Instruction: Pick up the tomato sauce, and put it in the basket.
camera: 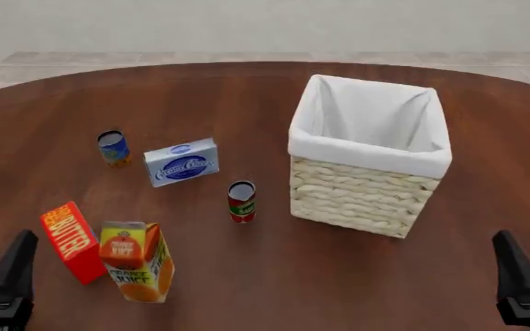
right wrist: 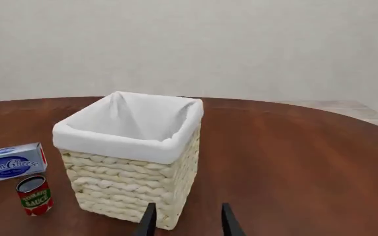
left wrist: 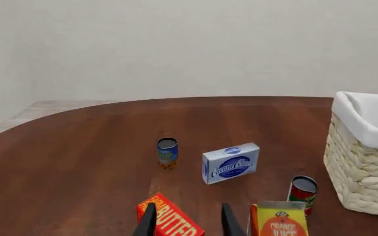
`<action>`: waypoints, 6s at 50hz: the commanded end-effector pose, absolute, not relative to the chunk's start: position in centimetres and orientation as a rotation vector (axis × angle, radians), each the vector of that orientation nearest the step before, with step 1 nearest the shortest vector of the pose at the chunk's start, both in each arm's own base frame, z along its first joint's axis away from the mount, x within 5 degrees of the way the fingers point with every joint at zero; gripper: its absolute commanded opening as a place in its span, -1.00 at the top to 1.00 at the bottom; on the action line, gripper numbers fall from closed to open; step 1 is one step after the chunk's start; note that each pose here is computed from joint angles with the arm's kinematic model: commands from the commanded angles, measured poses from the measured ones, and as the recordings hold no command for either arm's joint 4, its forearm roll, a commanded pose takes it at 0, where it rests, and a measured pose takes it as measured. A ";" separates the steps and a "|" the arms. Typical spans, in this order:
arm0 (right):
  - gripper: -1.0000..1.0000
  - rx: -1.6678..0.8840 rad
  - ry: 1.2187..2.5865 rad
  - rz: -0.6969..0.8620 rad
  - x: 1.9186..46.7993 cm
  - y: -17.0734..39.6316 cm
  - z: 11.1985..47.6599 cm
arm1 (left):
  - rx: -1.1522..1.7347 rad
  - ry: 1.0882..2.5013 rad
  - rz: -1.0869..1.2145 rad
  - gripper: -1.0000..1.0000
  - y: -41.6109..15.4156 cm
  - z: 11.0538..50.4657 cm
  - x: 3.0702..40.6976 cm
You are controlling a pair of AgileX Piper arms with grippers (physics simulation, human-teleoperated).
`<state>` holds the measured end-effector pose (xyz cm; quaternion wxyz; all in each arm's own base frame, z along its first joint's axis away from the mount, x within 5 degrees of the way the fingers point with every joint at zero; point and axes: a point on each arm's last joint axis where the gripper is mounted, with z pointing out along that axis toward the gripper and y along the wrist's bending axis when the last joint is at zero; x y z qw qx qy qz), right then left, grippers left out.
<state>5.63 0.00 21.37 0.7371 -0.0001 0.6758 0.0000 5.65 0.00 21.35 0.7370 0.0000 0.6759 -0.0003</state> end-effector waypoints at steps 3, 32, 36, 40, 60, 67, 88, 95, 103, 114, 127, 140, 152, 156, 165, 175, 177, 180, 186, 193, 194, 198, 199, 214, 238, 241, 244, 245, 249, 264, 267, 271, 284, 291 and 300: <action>-1.00 0.000 1.485 0.000 5.7 0.0 21.4 | 0.000 1.485 0.000 -1.00 0.0 21.4 5.7; -1.00 0.000 1.485 0.000 5.7 0.0 21.4 | -0.001 1.485 -0.001 -1.00 0.0 21.4 5.6; -1.00 -0.001 1.485 -0.001 5.7 0.0 21.4 | 0.007 1.486 -0.010 -1.00 -0.1 21.4 5.6; -1.00 -0.001 1.485 -0.001 5.7 0.0 21.4 | 0.022 1.490 -0.045 -1.00 -0.2 21.4 5.6; -1.00 -0.013 1.481 -0.011 5.6 0.0 21.4 | 0.155 1.587 -0.237 -1.00 -1.7 27.6 6.5; -1.00 0.000 1.486 0.001 5.7 0.0 21.4 | 0.218 1.615 -0.245 -1.00 -2.3 31.0 7.6; -1.00 -0.002 1.486 0.000 5.7 0.0 21.4 | 0.433 1.771 -0.302 -1.00 -6.3 36.7 13.0; -1.00 -0.002 1.486 0.000 5.7 0.0 21.4 | 0.495 1.813 -0.331 -1.00 -8.4 37.2 15.1; -1.00 -0.002 1.486 0.000 5.7 0.0 21.4 | 0.525 1.816 -0.358 -1.00 -9.8 38.4 16.2; -1.00 -0.002 1.486 0.001 5.7 0.0 21.4 | 0.671 1.791 -0.356 -1.00 -12.0 38.8 16.8; -1.00 -0.003 1.486 0.001 5.8 0.0 21.4 | 0.731 1.827 -0.338 -1.00 -13.7 38.3 18.5; -1.00 -0.003 1.486 0.001 5.8 0.0 21.4 | 0.753 1.976 -0.308 -1.00 -15.4 36.5 21.6; -1.00 -0.003 1.485 0.001 5.7 0.0 21.4 | 0.752 2.078 -0.296 -1.00 -16.6 34.6 23.7; -1.00 -0.003 1.485 0.001 5.7 0.0 21.4 | 0.752 2.087 -0.286 -1.00 -16.5 34.4 24.0; -1.00 -0.003 1.486 0.001 5.8 0.0 21.4 | 0.730 2.109 -0.270 -1.00 -16.5 33.8 25.2; -1.00 -0.003 1.486 0.001 5.8 0.0 21.4 | 0.727 2.141 -0.269 -1.00 -16.8 33.0 25.8; -1.00 -0.003 1.485 0.001 5.7 0.0 21.4 | 0.723 2.142 -0.267 -1.00 -16.8 33.1 26.0; -1.00 -0.003 1.485 0.001 5.7 0.0 21.4 | 0.720 2.147 -0.268 -1.00 -16.9 33.0 26.2; -1.00 -0.003 1.485 0.001 5.8 0.0 21.4 | 0.714 2.167 -0.282 -1.00 -17.5 32.5 26.3; -1.00 -0.003 1.486 0.001 5.8 0.0 21.4 | 0.712 2.178 -0.276 -1.00 -17.6 31.8 26.8; -1.00 -0.003 1.486 0.001 5.8 0.0 21.4 | 0.710 2.179 -0.279 -1.00 -17.6 31.7 26.8; -1.00 -0.003 1.486 0.001 5.8 0.0 21.4 | 0.715 2.193 -0.283 -1.00 -18.0 30.8 27.0; -1.00 -0.003 1.485 0.001 5.7 0.0 21.4 | 0.715 2.196 -0.283 -1.00 -18.1 30.6 27.0; -1.00 -0.003 1.486 0.001 5.8 0.0 21.4 | 0.688 2.236 -0.269 -1.00 -18.0 28.8 28.3; -1.00 -0.003 1.486 0.001 5.8 0.0 21.4 | 0.679 2.281 -0.257 -1.00 -18.3 26.6 29.4; -1.00 -0.003 1.485 0.001 5.7 0.0 21.4 | 0.674 2.282 -0.259 -1.00 -18.4 26.5 29.6; -1.00 -0.003 1.486 0.001 5.8 0.0 21.4 | 0.669 2.285 -0.258 -1.00 -18.4 26.3 29.8; -1.00 -0.003 1.485 0.001 5.7 0.0 21.4 | 0.667 2.288 -0.261 -1.00 -18.5 26.2 29.8; -1.00 -0.003 1.486 0.001 5.8 0.0 21.4 | 0.655 2.297 -0.270 -1.00 -18.8 25.4 29.8; -1.00 -0.003 1.485 0.001 5.7 0.0 21.4 | 0.640 2.310 -0.278 -1.00 -19.4 24.5 30.6; -1.00 -0.003 1.486 0.001 5.8 0.0 21.4 | 0.639 2.313 -0.274 -1.00 -19.3 24.3 30.9; -1.00 -0.003 1.485 0.001 5.7 0.0 21.4 | 0.632 2.322 -0.280 -1.00 -19.5 24.0 30.9; -1.00 -0.003 1.485 0.001 5.7 0.0 21.4 | 0.630 2.334 -0.279 -1.00 -19.8 23.2 31.4; -1.00 -0.003 1.486 0.001 5.8 0.0 21.4 | 0.614 2.340 -0.279 -1.00 -19.9 22.8 31.8; -1.00 -0.003 1.486 0.001 5.8 0.0 21.4 | 0.619 2.346 -0.273 -1.00 -19.9 22.0 32.2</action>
